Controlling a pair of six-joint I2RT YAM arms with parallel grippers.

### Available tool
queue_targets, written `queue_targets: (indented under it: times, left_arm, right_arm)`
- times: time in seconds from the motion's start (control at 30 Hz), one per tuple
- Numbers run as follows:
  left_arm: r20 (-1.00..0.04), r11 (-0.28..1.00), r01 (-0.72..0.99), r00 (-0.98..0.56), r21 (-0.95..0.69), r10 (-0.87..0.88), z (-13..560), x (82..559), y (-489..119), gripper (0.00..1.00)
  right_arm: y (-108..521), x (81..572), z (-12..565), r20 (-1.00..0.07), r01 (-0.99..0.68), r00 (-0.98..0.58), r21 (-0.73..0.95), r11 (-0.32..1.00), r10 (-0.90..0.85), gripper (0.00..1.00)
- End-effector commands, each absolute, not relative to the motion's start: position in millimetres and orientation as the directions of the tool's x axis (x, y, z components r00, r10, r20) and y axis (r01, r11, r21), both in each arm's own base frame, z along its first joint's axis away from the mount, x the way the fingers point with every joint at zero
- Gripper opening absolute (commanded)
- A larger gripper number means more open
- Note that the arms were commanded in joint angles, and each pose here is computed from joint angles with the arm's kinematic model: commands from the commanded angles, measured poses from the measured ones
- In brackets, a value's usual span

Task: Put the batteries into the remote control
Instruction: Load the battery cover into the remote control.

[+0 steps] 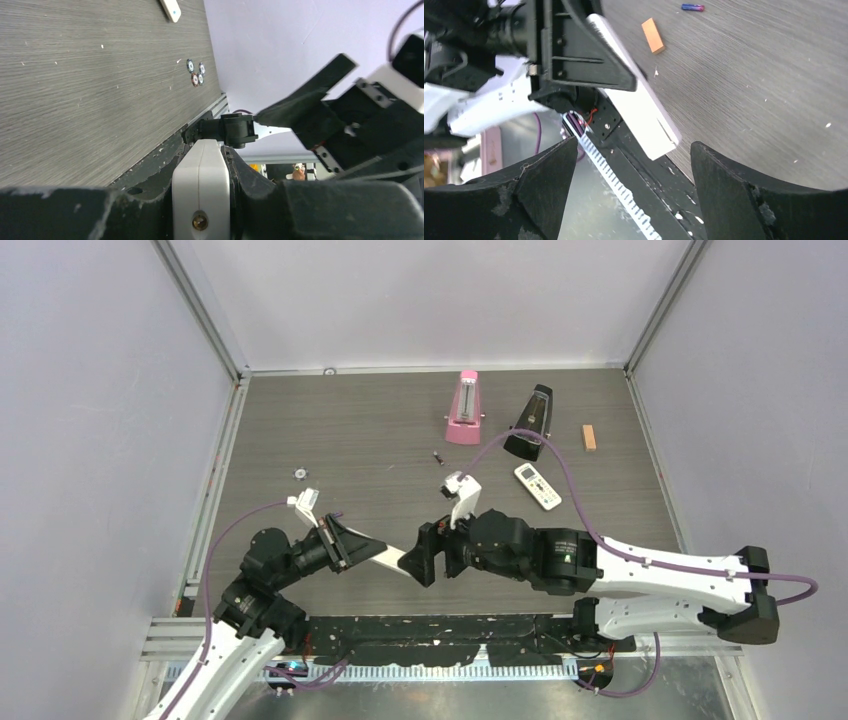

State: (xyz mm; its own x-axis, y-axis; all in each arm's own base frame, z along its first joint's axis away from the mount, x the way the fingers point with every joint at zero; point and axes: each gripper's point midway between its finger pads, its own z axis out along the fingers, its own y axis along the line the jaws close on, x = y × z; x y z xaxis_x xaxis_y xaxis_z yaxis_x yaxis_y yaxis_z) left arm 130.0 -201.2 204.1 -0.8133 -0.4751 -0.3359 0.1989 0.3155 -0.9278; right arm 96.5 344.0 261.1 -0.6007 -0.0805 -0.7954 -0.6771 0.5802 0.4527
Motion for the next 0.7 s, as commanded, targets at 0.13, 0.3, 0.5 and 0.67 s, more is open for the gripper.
queue_targets:
  times: [0.13,0.3,0.5,0.67]
  left_arm:
    - [-0.336,0.218,0.259,-0.801,-0.941,-0.496,245,125,-203,0.00]
    - [-0.301,0.178,0.244,-0.805,-0.953,-0.511,252,123,-202,0.00]
    - [-0.268,0.131,0.234,-0.816,-0.963,-0.513,260,121,-204,0.00]
    - [-0.248,0.117,0.219,-0.821,-0.969,-0.515,261,121,-205,0.00]
  right_arm:
    - [343,113,266,-0.628,-0.411,-0.719,0.730,0.547,0.298,0.89]
    - [349,111,265,-0.553,-0.358,-0.751,0.801,0.481,0.362,0.87]
    - [355,108,259,-0.488,-0.322,-0.774,0.852,0.413,0.403,0.68]
    - [353,108,254,-0.474,-0.309,-0.776,0.861,0.405,0.416,0.61]
